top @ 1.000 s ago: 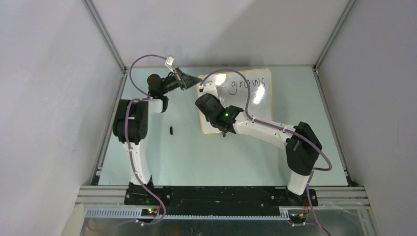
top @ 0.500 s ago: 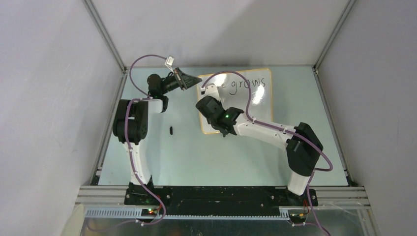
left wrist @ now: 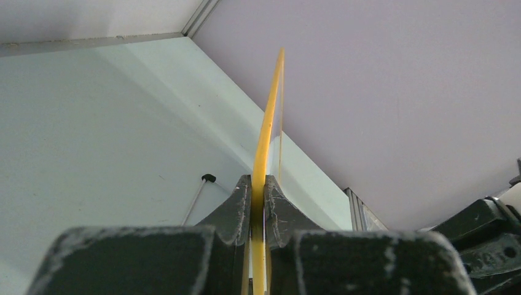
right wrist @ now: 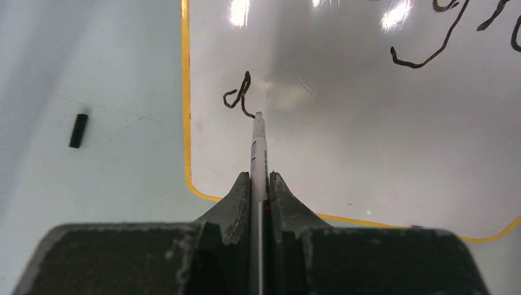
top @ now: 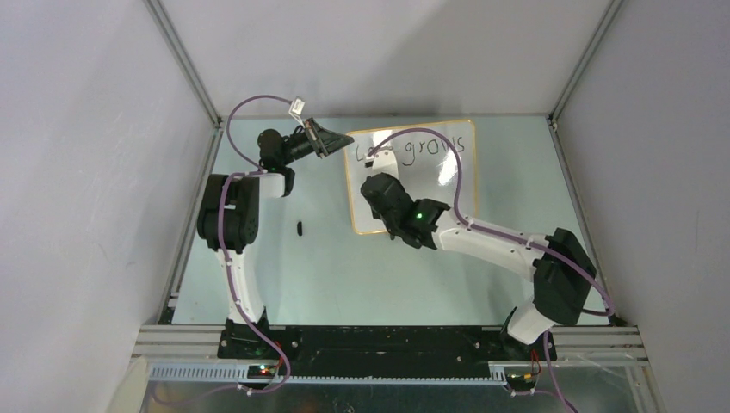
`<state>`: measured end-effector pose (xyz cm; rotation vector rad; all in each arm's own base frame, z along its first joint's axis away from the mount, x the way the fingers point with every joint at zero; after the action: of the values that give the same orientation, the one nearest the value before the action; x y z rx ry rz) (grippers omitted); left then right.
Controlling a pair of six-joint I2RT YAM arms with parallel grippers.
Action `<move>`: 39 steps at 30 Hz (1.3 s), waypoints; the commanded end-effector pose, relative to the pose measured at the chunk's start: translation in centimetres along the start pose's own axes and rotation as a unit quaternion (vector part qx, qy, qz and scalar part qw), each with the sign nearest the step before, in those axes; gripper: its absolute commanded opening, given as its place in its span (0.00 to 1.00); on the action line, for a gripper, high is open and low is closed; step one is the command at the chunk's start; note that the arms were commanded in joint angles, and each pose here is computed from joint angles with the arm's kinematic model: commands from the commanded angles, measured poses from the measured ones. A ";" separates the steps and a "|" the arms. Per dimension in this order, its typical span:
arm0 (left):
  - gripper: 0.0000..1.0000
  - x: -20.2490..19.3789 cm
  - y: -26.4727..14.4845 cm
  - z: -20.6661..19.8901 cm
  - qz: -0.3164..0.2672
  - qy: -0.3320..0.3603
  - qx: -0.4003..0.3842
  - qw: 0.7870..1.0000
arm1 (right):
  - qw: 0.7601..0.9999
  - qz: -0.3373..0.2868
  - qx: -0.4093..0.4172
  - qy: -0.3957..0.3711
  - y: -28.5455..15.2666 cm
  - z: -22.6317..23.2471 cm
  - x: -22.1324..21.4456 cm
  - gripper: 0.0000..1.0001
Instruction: Write a sentence on the whiteboard
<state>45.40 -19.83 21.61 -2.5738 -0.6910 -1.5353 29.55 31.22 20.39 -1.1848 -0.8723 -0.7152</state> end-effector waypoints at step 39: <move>0.00 0.7 0.4 -2.1 0.001 0.032 -0.021 0.999 | 0.993 -0.045 0.097 0.041 -0.6 0.0 1.2 0.00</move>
<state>45.21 -19.79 21.57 -2.5739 -0.6935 -1.5308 29.03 30.17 20.11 -0.9781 -0.8939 -0.7226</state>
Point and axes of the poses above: each gripper's point midway between its finger pads, its own y axis out along the fingers, its own z axis along the line the jaws close on, x = y × z, the point moved 3 cm from there along -y, back along the fingers, and after that the axes turned 12 degrees about y, right-handed, at the moved point
